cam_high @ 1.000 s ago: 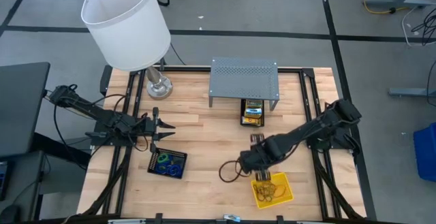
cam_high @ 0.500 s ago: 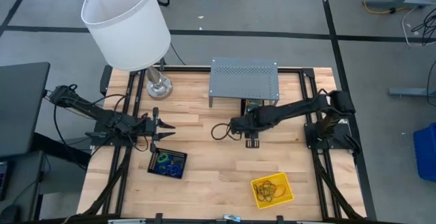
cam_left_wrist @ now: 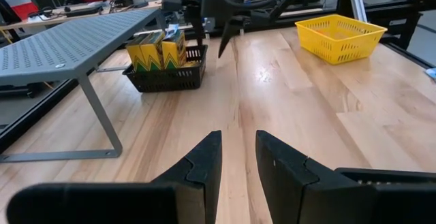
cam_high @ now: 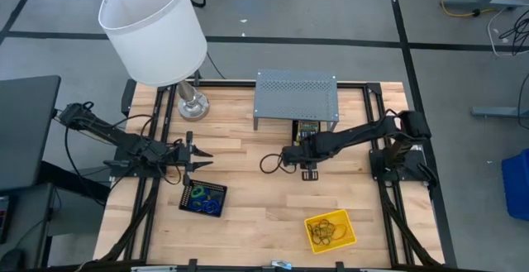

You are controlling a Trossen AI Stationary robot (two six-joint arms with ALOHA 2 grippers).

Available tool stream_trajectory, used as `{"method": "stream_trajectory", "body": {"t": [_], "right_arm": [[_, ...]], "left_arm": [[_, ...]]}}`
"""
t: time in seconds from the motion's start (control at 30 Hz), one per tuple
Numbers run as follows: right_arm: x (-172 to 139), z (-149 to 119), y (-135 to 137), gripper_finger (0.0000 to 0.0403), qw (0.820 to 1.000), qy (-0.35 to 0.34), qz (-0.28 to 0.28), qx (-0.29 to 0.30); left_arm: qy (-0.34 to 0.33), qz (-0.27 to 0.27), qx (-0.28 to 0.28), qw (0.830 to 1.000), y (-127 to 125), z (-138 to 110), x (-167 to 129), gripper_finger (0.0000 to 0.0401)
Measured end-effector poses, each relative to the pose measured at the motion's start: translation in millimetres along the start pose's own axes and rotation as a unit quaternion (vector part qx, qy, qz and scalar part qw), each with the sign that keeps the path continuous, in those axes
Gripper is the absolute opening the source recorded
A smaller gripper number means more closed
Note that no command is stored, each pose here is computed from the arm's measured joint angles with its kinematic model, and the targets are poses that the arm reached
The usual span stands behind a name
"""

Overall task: Pick & Place Office Desk Supplies
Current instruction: Put the top black bin with crayon boxes on the shelf

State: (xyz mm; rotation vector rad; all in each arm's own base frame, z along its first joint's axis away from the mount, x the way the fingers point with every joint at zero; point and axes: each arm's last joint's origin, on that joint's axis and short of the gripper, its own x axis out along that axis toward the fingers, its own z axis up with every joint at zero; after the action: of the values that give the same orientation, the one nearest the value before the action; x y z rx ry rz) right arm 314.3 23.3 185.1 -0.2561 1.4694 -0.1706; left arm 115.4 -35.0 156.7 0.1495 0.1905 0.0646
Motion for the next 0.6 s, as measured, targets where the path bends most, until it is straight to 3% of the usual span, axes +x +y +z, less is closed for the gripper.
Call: {"method": "stream_trajectory", "body": {"t": [0.6], "right_arm": [[8.7,-0.5,-29.0,0.0172,1.000,0.008,0.019,0.011]], "left_arm": [[0.000,0.000,-0.001,1.000,0.0,0.0,0.0,0.0099]]}}
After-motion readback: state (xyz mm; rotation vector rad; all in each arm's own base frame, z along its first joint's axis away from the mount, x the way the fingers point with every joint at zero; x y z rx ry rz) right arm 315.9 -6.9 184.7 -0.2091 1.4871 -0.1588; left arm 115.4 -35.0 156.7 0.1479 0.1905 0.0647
